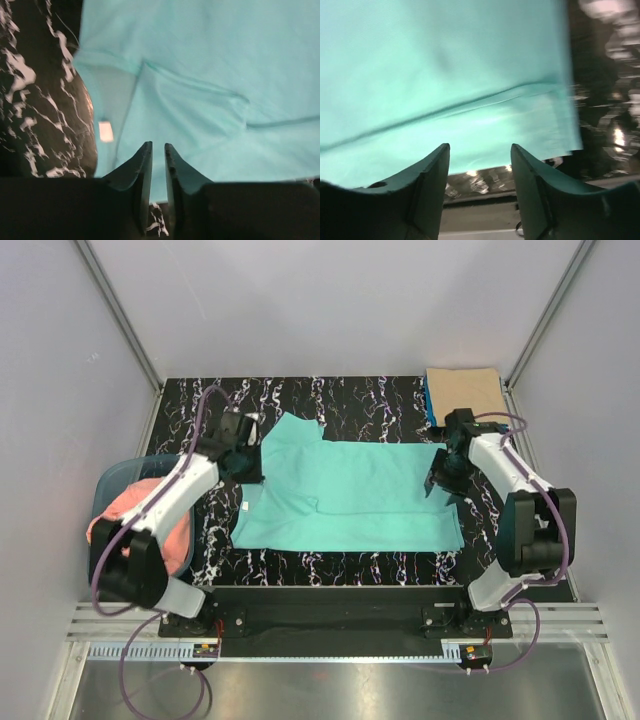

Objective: Fold and stack the t-shirts
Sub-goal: Fold the tshirt

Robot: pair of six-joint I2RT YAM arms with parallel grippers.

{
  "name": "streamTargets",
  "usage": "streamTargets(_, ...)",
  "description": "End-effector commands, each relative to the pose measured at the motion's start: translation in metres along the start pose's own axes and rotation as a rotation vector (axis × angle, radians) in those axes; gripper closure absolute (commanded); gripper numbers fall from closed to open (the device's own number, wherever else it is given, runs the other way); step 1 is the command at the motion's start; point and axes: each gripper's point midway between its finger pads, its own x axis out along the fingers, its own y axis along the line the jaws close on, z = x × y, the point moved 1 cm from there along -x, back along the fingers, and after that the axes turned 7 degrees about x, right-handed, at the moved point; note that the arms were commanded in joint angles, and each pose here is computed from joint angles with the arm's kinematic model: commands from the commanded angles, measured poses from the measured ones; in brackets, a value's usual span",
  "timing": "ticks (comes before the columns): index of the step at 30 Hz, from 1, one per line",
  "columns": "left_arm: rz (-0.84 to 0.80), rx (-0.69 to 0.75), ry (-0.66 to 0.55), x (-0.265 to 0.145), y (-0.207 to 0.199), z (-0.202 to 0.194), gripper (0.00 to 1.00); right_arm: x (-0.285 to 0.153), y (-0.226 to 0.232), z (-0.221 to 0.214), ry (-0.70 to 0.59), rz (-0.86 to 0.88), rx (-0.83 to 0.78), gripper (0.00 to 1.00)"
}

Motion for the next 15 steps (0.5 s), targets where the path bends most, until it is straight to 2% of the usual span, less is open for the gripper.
streamTargets(1, -0.141, -0.069, 0.063, -0.017, -0.021, -0.041, 0.92, -0.029, 0.067, -0.040, 0.123, 0.275, -0.134, 0.42)
streamTargets(2, -0.162, -0.084, 0.112, -0.010, -0.022, -0.065, 0.96, -0.033, 0.081, -0.051, 0.167, 0.337, -0.158, 0.47)
streamTargets(3, -0.185, -0.096, 0.097, -0.010, -0.025, -0.067, 1.00, -0.034, 0.096, -0.059, 0.202, 0.416, -0.180, 0.54)
streamTargets(4, -0.207, -0.105, 0.096, -0.011, -0.028, -0.071, 1.00, -0.043, 0.118, -0.084, 0.318, 0.541, -0.219, 0.69)
streamTargets(6, -0.228, -0.132, 0.138, -0.004, -0.030, -0.089, 1.00, -0.047, 0.140, -0.103, 0.407, 0.663, -0.266, 0.82)
streamTargets(7, -0.232, -0.141, 0.158, -0.001, -0.030, -0.096, 1.00, -0.046, 0.151, -0.127, 0.515, 0.687, -0.307, 0.87)
streamTargets(8, -0.234, -0.153, 0.174, 0.002, -0.030, -0.101, 1.00, -0.049, 0.159, -0.131, 0.533, 0.704, -0.356, 0.97)
streamTargets(9, -0.220, -0.176, 0.201, 0.005, -0.028, -0.111, 1.00, -0.038, 0.160, -0.144, 0.607, 0.664, -0.367, 1.00)
streamTargets(12, -0.139, -0.210, 0.237, 0.011, -0.017, -0.120, 1.00, -0.028, 0.171, -0.175, 0.714, 0.617, -0.458, 1.00)
streamTargets(15, -0.083, -0.219, 0.244, 0.012, -0.007, -0.123, 1.00, -0.025, 0.191, -0.200, 0.746, 0.592, -0.575, 1.00)
